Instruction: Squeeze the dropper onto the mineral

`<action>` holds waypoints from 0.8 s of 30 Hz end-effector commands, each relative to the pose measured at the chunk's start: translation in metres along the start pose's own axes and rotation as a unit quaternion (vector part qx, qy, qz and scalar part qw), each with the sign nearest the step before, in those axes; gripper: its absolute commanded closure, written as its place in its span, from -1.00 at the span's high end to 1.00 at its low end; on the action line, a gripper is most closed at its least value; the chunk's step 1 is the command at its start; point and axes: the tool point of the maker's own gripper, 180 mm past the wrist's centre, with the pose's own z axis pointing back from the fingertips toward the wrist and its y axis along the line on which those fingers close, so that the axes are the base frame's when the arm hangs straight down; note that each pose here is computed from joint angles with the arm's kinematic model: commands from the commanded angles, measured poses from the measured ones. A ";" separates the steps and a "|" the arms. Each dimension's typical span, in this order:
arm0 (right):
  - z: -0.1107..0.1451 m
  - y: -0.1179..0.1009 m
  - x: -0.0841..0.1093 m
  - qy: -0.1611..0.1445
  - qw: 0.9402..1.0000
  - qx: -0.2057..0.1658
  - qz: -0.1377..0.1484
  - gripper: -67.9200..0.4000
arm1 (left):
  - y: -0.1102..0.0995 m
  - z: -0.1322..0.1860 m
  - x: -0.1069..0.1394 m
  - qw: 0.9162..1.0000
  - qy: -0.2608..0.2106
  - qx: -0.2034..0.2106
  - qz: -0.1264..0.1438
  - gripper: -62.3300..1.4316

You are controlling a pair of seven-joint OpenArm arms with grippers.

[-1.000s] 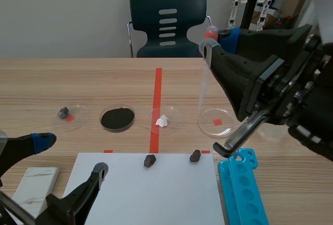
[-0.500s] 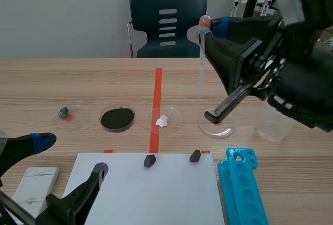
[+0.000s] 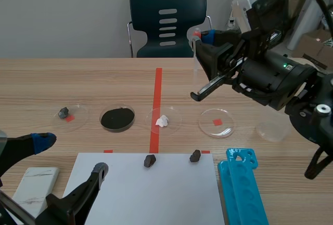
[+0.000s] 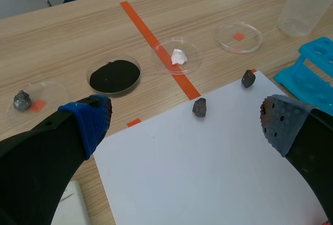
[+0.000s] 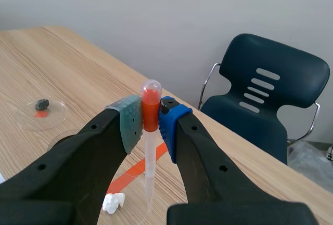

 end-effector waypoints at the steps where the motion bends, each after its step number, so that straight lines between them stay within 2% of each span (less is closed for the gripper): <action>1: -0.009 -0.002 0.012 -0.022 1.000 0.002 0.002 -0.71 | 0.000 -0.001 0.012 1.000 -0.019 0.000 0.001 0.93; 13: -0.049 0.002 -0.014 -0.015 0.999 0.025 -0.026 -0.71 | 0.000 -0.001 0.012 1.000 -0.019 0.000 0.001 0.93; 24: -0.064 0.020 -0.032 -0.010 0.998 0.043 -0.054 -0.71 | 0.000 -0.001 0.012 1.000 -0.019 0.000 0.001 0.93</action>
